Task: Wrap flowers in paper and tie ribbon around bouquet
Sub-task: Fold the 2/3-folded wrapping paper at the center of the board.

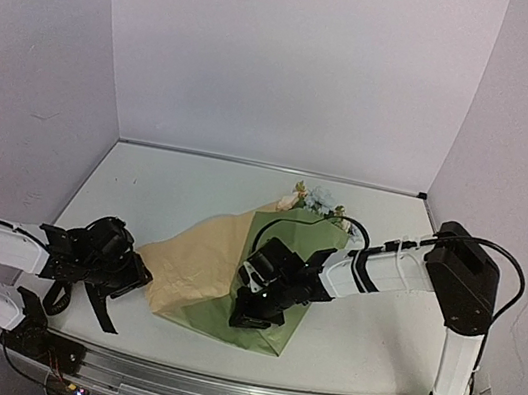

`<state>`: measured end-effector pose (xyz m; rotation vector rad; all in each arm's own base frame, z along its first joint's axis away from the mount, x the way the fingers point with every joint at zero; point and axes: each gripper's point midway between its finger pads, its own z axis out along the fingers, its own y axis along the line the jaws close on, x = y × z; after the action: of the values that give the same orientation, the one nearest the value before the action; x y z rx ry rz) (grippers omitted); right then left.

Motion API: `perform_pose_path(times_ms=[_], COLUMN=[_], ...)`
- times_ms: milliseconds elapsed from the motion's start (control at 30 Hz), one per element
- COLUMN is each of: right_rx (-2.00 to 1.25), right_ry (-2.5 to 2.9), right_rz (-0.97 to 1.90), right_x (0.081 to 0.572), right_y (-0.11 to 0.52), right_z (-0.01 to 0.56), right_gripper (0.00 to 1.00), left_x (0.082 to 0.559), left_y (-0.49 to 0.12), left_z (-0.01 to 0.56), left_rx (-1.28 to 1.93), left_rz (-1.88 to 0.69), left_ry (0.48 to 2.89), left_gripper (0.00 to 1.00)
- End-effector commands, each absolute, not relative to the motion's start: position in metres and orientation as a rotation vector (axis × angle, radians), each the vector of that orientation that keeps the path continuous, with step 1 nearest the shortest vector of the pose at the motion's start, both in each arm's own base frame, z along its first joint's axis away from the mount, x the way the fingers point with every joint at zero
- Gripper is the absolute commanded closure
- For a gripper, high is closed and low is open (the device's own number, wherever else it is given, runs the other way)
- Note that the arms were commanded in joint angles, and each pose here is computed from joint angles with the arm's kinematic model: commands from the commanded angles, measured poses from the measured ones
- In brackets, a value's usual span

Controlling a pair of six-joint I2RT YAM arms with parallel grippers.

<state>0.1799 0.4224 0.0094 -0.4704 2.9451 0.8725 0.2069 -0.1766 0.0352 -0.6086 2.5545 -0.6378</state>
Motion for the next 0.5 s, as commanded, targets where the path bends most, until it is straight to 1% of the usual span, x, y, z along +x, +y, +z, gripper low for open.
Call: perform_pose_path(times_ms=[0, 100, 267, 333, 467], right_rx=[-0.462, -0.458, -0.461, -0.463, -0.464], right_ry=[2.938, 2.941, 2.940, 2.940, 2.943], right_rz=[0.864, 0.866, 0.872, 0.875, 0.877], right_x=[0.183, 0.183, 0.183, 0.182, 0.182], right_y=[0.429, 0.429, 0.429, 0.430, 0.430], right_z=[0.005, 0.003, 0.004, 0.004, 0.004], right_gripper=[0.87, 0.87, 0.87, 0.87, 0.87], left_x=[0.219, 0.221, 0.221, 0.222, 0.231], left_y=[-0.192, -0.193, -0.180, -0.178, -0.185], left_z=[0.038, 0.030, 0.015, 0.013, 0.025], left_rx=[-0.564, -0.573, -0.639, -0.641, -0.588], left_rz=[-0.733, -0.732, -0.647, -0.651, -0.696], left_ry=[2.523, 2.528, 2.543, 2.531, 2.479], left_gripper=[0.53, 0.56, 0.67, 0.71, 0.84])
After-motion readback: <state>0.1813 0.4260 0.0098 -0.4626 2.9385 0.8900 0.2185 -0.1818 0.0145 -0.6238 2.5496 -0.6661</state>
